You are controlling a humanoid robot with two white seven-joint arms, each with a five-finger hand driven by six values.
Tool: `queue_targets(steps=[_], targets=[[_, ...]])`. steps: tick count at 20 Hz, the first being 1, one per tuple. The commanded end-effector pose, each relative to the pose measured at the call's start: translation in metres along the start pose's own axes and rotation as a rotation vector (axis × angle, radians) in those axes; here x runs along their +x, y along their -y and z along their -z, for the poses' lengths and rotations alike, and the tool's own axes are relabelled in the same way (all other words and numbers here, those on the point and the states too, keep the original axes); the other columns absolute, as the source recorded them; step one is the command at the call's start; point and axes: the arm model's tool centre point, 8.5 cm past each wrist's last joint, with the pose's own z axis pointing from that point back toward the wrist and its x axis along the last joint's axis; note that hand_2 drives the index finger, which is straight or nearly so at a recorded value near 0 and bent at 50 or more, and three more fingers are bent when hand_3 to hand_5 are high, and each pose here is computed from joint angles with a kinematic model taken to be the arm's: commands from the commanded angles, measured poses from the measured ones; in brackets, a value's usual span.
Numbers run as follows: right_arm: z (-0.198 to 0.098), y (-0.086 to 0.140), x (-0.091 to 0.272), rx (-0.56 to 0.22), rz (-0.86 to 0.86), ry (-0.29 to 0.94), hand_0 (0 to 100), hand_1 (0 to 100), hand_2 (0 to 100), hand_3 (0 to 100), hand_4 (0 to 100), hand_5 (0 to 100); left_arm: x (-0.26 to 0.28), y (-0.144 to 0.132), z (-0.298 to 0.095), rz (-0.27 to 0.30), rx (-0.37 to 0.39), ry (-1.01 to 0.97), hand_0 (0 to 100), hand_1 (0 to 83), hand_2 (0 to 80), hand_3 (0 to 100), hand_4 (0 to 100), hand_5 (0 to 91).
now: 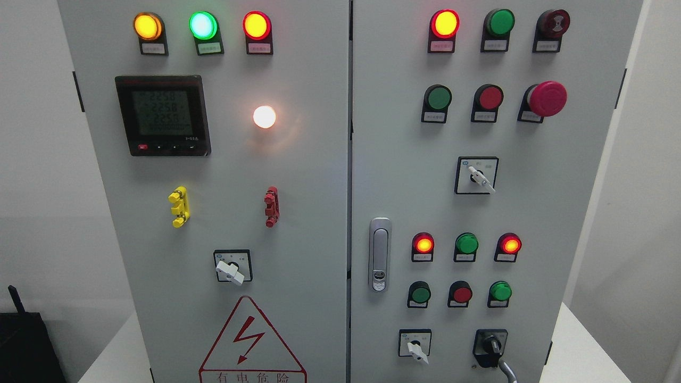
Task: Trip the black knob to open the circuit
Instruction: 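Grip the black knob with the right hand and twist it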
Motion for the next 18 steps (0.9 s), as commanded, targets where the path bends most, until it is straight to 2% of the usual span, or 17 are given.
queue_targets(steps=[1,18], targets=[[0.006,-0.006,0.012,0.007,0.014,0.040,100,100,4,100,100,90,0.000,0.000,0.000,-0.003,0.000,-0.002,12,38.9,0.0,0,0,0.0],[0.005,-0.019,0.016,0.040,0.028,0.049,100,100,5,100,100,89,0.000,0.000,0.000,-0.003,0.000,-0.002,12,38.9,0.0,0,0,0.0]])
